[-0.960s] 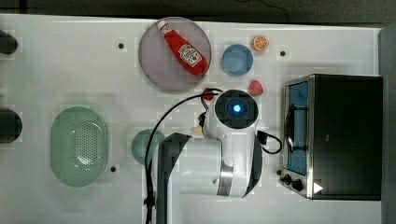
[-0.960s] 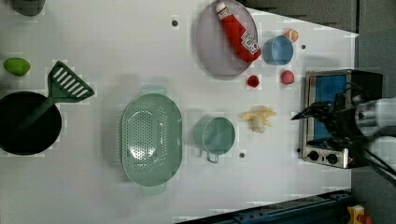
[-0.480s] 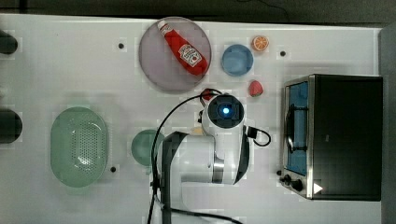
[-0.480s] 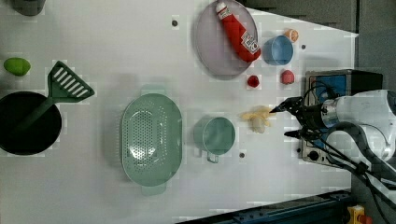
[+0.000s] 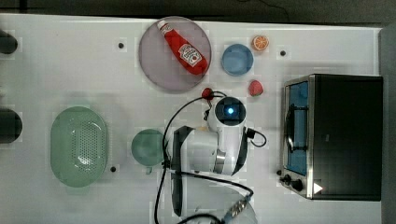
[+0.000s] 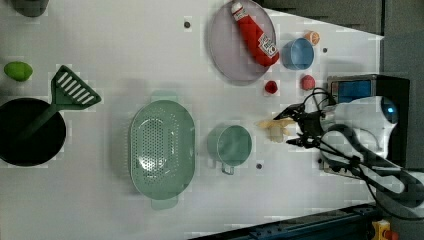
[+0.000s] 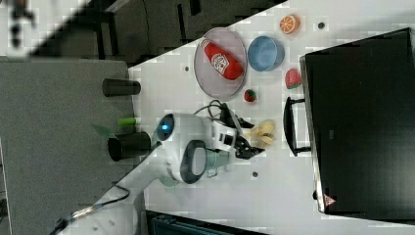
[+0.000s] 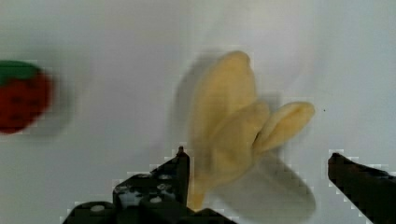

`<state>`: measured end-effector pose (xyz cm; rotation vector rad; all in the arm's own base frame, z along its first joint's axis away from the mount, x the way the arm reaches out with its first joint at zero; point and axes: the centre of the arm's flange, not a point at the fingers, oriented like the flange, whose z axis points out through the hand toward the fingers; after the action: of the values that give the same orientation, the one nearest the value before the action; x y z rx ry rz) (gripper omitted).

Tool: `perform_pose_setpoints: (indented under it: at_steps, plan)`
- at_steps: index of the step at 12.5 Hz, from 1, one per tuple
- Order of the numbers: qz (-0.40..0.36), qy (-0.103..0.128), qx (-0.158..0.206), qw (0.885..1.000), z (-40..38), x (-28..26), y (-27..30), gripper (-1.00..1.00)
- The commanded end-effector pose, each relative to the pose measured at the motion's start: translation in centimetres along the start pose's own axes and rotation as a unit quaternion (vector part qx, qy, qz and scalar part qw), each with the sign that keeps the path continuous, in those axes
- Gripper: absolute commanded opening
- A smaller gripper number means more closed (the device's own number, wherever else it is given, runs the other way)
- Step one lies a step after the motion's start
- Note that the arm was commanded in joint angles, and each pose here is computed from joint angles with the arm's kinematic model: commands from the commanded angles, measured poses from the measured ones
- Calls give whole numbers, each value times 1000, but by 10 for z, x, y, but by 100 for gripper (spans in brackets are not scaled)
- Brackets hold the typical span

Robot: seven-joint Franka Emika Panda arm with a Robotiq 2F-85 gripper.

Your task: Pick Banana and place it in strainer.

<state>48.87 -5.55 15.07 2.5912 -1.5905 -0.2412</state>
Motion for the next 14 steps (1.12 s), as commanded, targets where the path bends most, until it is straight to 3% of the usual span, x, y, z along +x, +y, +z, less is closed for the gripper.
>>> perform_pose_setpoints:
  at_steps: [1,2,7,8,11,14]
  plan:
    - [6,17,31,999,3,-12,-18,100]
    - [6,22,39,999,5,-12,-19,92]
    - [4,25,45,999,4,-15,-18,-27]
    - [4,26,48,999,1,-15,-19,-36]
    - [6,35,67,997,-26,-14,-18,-36]
    - [12,39,85,996,-106,-10,-10,-36]
